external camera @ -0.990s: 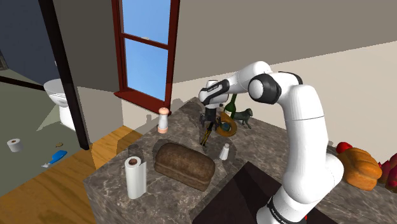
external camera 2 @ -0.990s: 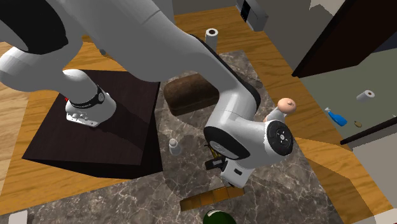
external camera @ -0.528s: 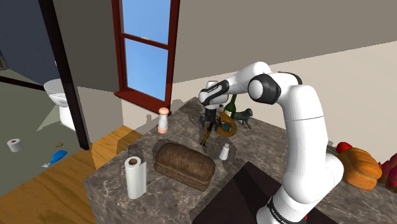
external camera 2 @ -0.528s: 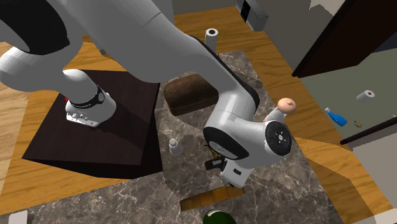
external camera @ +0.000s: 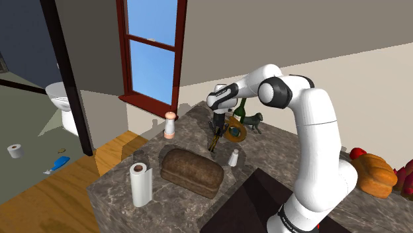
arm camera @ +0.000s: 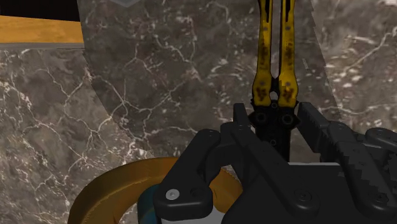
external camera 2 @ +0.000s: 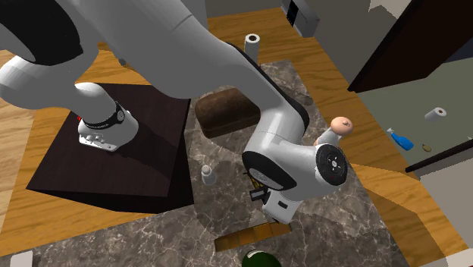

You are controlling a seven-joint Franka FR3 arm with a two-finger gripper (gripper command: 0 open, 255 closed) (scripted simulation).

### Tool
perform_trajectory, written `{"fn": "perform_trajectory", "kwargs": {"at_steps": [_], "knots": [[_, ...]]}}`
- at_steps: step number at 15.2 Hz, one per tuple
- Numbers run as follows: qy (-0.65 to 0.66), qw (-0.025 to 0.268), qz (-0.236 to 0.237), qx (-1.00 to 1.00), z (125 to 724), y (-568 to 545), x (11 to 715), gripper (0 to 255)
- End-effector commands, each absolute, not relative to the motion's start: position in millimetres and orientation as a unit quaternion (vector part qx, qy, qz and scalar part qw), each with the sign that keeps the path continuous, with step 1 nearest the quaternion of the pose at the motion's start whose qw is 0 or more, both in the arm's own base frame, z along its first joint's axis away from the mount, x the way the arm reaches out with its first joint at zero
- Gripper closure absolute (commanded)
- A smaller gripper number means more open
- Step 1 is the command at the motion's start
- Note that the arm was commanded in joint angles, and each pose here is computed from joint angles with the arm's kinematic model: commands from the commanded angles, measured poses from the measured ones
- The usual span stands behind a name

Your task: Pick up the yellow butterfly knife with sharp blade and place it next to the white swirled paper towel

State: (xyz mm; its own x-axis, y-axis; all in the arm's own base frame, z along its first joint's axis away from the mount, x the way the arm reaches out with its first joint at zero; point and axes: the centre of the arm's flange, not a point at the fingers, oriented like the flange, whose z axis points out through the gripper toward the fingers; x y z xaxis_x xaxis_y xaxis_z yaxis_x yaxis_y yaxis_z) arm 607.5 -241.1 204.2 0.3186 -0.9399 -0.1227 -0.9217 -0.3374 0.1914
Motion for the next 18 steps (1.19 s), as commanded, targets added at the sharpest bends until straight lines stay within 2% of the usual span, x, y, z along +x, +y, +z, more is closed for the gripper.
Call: {"fn": "perform_trajectory", "kwargs": {"at_steps": [1,18], "knots": [[-0.574,0.043,-0.106,0.811,204,-241,608,255],[-0.574,0.043,-0.106,0.811,289,-241,607,255]]}}
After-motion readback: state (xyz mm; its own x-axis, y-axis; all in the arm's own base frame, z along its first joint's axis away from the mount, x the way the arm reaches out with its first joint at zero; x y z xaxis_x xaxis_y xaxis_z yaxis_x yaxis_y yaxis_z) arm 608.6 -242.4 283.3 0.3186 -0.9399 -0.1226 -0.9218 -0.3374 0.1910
